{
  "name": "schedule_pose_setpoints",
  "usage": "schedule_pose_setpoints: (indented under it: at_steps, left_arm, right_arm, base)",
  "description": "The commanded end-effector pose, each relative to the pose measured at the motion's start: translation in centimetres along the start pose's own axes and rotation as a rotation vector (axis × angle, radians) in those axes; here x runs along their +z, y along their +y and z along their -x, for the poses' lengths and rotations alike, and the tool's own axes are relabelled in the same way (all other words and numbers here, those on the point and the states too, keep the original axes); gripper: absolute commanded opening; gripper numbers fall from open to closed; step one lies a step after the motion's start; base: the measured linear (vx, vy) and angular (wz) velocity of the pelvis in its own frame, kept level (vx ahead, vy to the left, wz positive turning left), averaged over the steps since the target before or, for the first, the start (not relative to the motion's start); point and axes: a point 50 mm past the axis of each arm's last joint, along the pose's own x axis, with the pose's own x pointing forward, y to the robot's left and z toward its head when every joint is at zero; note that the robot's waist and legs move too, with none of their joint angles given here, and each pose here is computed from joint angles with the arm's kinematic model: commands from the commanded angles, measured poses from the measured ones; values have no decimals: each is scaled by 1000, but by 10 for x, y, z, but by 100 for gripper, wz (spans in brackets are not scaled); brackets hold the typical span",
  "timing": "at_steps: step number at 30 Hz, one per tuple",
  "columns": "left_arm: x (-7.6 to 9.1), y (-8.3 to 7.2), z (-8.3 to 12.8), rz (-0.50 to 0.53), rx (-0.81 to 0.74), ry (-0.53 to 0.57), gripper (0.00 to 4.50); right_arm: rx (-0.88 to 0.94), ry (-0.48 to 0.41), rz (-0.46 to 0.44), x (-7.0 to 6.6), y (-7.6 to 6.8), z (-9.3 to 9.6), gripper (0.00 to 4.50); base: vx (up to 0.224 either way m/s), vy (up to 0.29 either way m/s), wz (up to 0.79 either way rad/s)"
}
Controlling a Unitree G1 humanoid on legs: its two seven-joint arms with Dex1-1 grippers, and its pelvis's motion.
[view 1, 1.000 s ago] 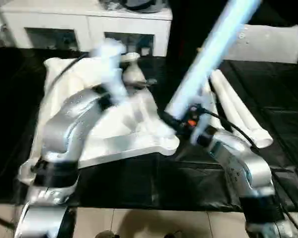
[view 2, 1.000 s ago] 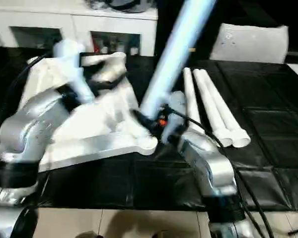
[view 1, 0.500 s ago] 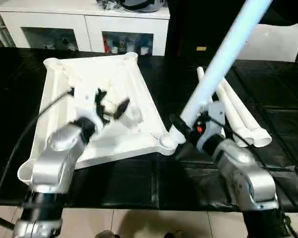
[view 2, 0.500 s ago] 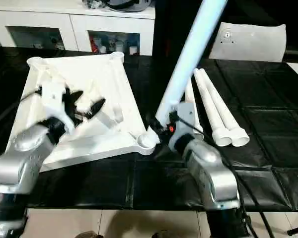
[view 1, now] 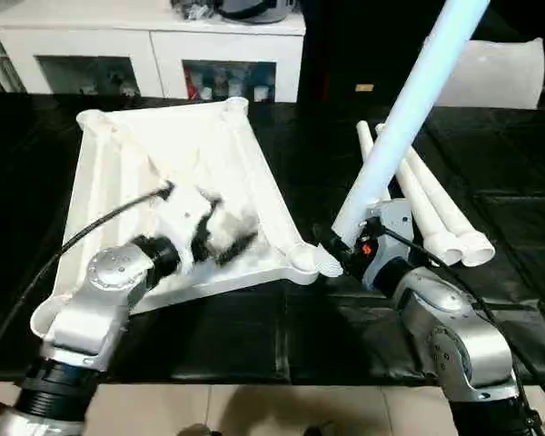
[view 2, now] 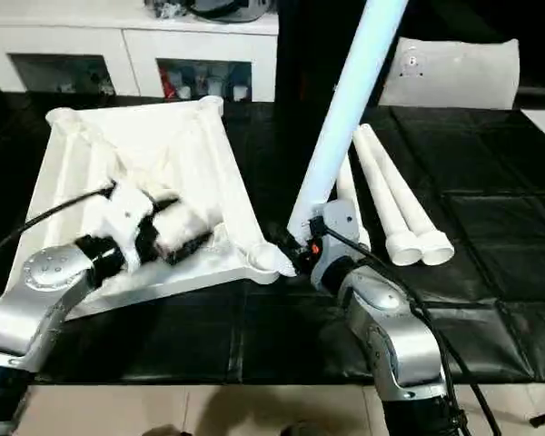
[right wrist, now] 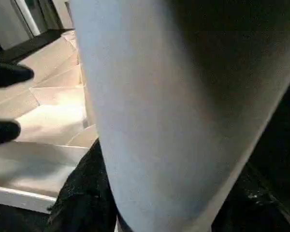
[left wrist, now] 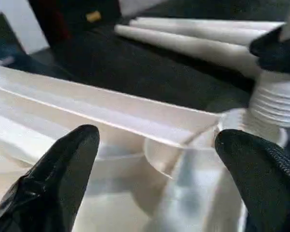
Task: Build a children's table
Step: Pick table leg
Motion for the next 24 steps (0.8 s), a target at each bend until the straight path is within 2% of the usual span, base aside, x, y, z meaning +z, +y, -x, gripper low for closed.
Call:
schedule_pose_setpoints:
  at_steps: [1,3,5,6,9,12,24]
  left_arm:
    - [-4,-4,-2,4,-58,34,450]
    - [-6,-5,-3,6,-95,57,422]
    - [-6,-5,-4,12,-112,64,415]
    - [-7,-4,-5,33,-119,68,415]
    - [-7,-8,-6,63,-185,87,372]
    - [-10,-11,-7,61,-218,124,351]
    - [-19,-21,-20,-59,-289,222,237]
  right_arm:
    - [2,-25,-17,7,1,4,192]
    - [15,-24,-32,7,1,5,192]
    - [37,-22,-22,7,3,5,192]
    - [58,-25,2,8,4,5,192]
    - [66,-29,41,8,4,6,192]
    - [70,-11,62,7,2,6,192]
    - [81,17,117,5,0,6,192]
  base:
    - [0,0,0]
    - [0,0,0]
    - [0,0,0]
    - [0,0,0]
    - [0,0,0]
    - [0,0,0]
    - [0,0,0]
